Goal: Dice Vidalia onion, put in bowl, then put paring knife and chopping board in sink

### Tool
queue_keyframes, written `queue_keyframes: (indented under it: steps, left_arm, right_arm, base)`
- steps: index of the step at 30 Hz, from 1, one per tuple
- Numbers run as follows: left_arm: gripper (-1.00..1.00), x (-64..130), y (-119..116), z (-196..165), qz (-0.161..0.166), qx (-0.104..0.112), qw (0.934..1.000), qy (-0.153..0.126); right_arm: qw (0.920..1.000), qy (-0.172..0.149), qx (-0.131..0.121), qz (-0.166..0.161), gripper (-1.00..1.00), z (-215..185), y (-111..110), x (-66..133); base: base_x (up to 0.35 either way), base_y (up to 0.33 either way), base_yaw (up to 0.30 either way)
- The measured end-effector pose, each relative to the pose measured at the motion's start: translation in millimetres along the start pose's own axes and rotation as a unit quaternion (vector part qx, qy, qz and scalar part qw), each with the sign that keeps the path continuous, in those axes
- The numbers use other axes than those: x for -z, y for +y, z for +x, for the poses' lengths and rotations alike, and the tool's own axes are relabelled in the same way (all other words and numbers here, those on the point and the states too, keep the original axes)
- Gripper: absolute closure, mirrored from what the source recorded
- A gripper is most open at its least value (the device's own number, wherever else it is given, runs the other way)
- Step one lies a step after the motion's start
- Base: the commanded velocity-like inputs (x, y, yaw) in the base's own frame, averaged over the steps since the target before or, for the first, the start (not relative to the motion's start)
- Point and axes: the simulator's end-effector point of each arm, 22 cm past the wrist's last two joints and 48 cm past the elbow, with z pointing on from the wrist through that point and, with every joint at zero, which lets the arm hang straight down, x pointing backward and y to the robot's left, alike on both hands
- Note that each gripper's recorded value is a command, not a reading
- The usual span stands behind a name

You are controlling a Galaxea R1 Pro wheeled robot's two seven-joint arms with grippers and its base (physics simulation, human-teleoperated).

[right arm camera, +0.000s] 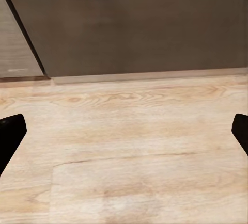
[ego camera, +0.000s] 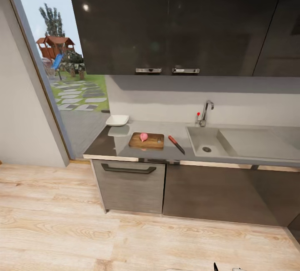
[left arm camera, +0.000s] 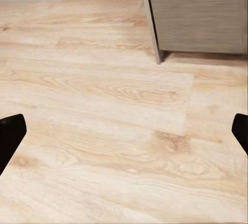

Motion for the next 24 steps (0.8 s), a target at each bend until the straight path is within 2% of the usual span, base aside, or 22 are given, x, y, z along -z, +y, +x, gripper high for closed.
queue_keyframes:
  steps: [6, 8, 10, 11, 12, 13, 14, 15, 16, 17, 18, 19, 21, 24]
  left_arm:
    - [-1.00, 0.2, -6, 2, 0.016, -0.002, 0.9999, 0.004]
    - [-1.00, 0.6, -7, 6, 0.016, -0.005, 0.9998, 0.013]
    - [-1.00, 2.3, -3, 33, 0.015, -0.033, 0.9967, 0.073]
    - [-1.00, 3.1, 0, 42, 0.015, -0.043, 0.9947, 0.092]
    - [-1.00, 5.0, 8, 61, 0.017, -0.063, 0.9887, 0.135]
    - [-1.00, 6.6, 11, 72, 0.023, -0.075, 0.9842, 0.159]
    - [-1.00, 12.3, 16, 95, 0.041, -0.091, 0.9729, 0.208]
    - [-1.00, 21.9, 17, 118, 0.070, -0.102, 0.9579, 0.259]
    - [-1.00, 28.4, 18, 130, 0.088, -0.105, 0.9490, 0.284]
    - [-1.00, 43.7, 20, 152, 0.120, -0.104, 0.9314, 0.328]
    - [-1.00, 52.2, 22, 163, 0.135, -0.102, 0.9225, 0.347]
    - [-1.00, 86.3, 30, 197, 0.173, -0.095, 0.8943, 0.402]
    - [-1.00, 107.4, 36, 215, 0.183, -0.094, 0.8812, 0.426]
    - [-1.00, 126.0, 35, 229, 0.192, -0.091, 0.8712, 0.443]
  right_arm:
    - [1.0000, 0.000, 0.000, 0.000, -1.00, 0, 0, 0.0]
    - [1.0000, 0.000, 0.000, 0.000, -1.00, 0, 0, 0.0]
    - [1.0000, 0.000, 0.000, 0.000, -1.00, 0, 0, 0.0]
    - [1.0000, 0.000, 0.000, 0.001, -1.00, 0, 0, 0.0]
    - [1.0000, 0.000, 0.000, 0.001, -1.00, 0, 0, 0.0]
    - [1.0000, 0.000, 0.000, 0.001, -1.00, 0, 0, 0.0]
    - [1.0000, 0.001, 0.000, 0.001, -1.00, 0, 0, 0.0]
    - [1.0000, 0.001, 0.000, 0.001, -1.00, 0, -1, 0.0]
    - [1.0000, 0.001, 0.000, 0.001, -1.00, 1, -1, 0.0]
    - [1.0000, 0.001, 0.000, 0.001, -1.00, 1, -1, 0.0]
    - [1.0000, 0.002, 0.000, 0.002, -1.00, 1, -1, 0.0]
    - [1.0000, 0.002, 0.000, 0.002, -1.00, 1, -1, -0.1]
    - [1.0000, 0.002, 0.000, 0.001, -1.00, 1, -1, 0.0]
    - [1.0000, 0.002, 0.000, 0.001, -1.00, 1, -1, 0.0]
  base:
    - [0.000, 0.000, 0.000]
    - [0.000, 0.000, 0.000]
    - [0.000, 0.000, 0.000]
    - [0.000, 0.000, 0.000]
    - [0.000, 0.000, 0.000]
    - [0.000, 0.000, 0.000]
    - [0.000, 0.000, 0.000]
    - [0.000, 0.000, 0.000]
    - [0.000, 0.000, 0.000]
    - [0.000, 0.000, 0.000]
    - [0.000, 0.000, 0.000]
    - [0.000, 0.000, 0.000]
    - [0.000, 0.000, 0.000]
    - [0.000, 0.000, 0.000]
